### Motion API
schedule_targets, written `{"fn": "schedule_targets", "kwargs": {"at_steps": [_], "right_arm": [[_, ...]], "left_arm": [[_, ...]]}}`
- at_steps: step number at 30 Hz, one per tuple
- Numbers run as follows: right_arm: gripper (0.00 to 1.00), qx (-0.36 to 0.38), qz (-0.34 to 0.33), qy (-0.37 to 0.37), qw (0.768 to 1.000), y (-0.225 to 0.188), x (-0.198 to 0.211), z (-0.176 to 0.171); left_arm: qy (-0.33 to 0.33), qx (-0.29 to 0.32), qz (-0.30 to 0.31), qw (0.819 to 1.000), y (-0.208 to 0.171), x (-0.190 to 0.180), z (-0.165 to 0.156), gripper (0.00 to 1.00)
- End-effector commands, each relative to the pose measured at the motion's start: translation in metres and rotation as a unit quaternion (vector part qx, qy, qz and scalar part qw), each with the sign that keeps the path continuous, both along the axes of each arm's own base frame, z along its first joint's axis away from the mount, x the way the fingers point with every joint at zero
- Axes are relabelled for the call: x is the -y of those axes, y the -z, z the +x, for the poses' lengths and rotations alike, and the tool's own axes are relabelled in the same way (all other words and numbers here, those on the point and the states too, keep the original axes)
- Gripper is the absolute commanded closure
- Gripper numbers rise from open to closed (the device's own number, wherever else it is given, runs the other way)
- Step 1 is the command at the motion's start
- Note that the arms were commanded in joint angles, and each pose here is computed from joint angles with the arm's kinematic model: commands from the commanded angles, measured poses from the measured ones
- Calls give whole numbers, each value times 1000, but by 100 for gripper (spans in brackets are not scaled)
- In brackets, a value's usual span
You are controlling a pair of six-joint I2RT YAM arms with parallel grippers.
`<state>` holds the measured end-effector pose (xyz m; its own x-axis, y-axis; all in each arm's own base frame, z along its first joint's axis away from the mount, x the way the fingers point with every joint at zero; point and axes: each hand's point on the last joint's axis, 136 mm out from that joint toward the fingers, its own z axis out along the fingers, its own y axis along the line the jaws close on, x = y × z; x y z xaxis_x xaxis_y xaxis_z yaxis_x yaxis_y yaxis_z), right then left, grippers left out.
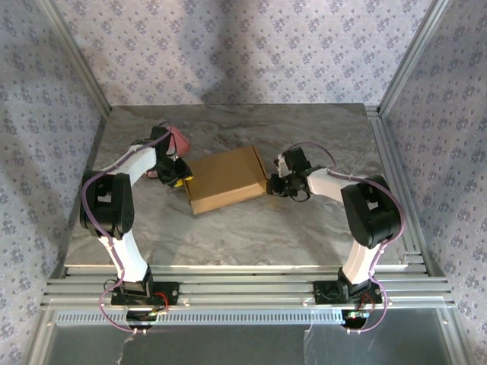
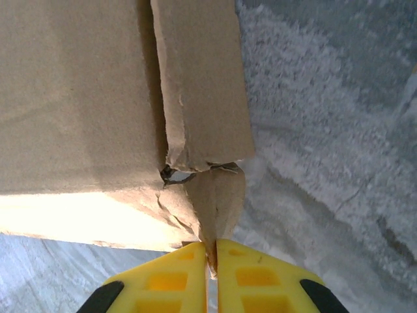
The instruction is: Fold the paper box
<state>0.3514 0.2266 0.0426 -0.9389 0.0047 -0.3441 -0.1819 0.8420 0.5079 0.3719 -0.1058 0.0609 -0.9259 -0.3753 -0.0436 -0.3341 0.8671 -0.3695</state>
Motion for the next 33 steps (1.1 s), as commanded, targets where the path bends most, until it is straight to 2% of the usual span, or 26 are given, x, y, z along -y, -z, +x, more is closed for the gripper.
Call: {"fn": "schedule_targets", "kwargs": {"at_steps": [1, 8, 16, 33], "right_arm": [[90, -28, -49, 23, 998, 29, 14, 1], [88, -46, -74, 35, 996, 41, 20, 4], [84, -40, -62, 38, 997, 34, 14, 14], [86, -63, -68, 32, 995, 46, 14, 16]], "left_arm": [[15, -98, 40, 994, 35, -11, -43, 68], [16, -101, 33, 994, 36, -9, -48, 69], [18, -104, 33, 994, 38, -10, -51, 69], [12, -110, 16, 994, 39, -5, -62, 70]]}}
